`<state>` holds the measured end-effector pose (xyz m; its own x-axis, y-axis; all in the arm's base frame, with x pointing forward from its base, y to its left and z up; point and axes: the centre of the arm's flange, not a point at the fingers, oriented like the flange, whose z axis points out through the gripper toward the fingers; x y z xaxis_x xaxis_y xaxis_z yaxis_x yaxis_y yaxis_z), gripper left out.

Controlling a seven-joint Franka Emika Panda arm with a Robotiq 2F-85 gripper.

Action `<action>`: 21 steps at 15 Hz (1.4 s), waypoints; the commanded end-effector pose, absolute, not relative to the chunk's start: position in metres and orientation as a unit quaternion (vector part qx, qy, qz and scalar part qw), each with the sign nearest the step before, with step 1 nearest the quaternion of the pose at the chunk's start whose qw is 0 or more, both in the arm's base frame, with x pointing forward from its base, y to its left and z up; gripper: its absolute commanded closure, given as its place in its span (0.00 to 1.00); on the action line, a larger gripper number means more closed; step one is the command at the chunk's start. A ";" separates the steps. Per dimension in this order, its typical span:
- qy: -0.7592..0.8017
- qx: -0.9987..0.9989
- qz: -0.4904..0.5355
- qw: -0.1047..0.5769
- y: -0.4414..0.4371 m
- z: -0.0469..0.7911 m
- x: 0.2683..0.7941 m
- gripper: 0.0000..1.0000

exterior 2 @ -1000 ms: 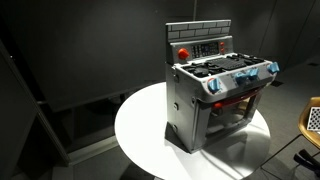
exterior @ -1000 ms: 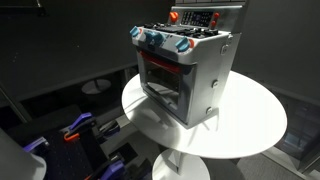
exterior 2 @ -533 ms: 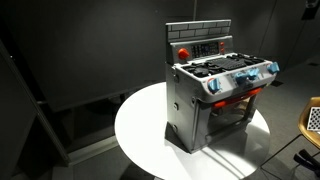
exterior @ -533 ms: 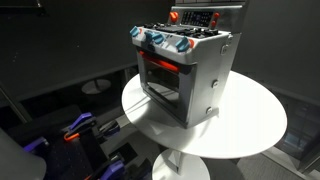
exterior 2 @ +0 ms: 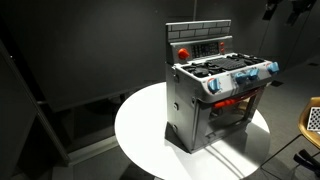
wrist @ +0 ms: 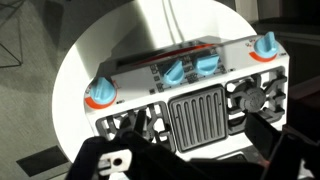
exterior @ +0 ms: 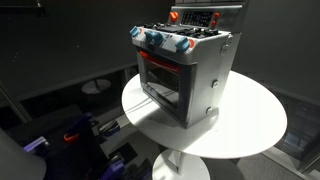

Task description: Press the orange button on the stove

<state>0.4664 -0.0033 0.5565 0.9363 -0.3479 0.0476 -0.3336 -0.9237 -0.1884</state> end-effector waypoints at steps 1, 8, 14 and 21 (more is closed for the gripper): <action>0.214 -0.971 -0.075 0.077 -0.018 0.557 0.504 0.00; 0.279 -0.952 -0.115 0.052 -0.048 0.534 0.553 0.00; 0.324 -0.941 -0.097 0.018 -0.067 0.512 0.583 0.00; 0.338 -0.938 -0.072 0.012 -0.071 0.497 0.611 0.00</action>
<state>0.5908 -0.0710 0.4893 0.7751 -0.6151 0.1446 -0.6091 -0.7882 -0.0880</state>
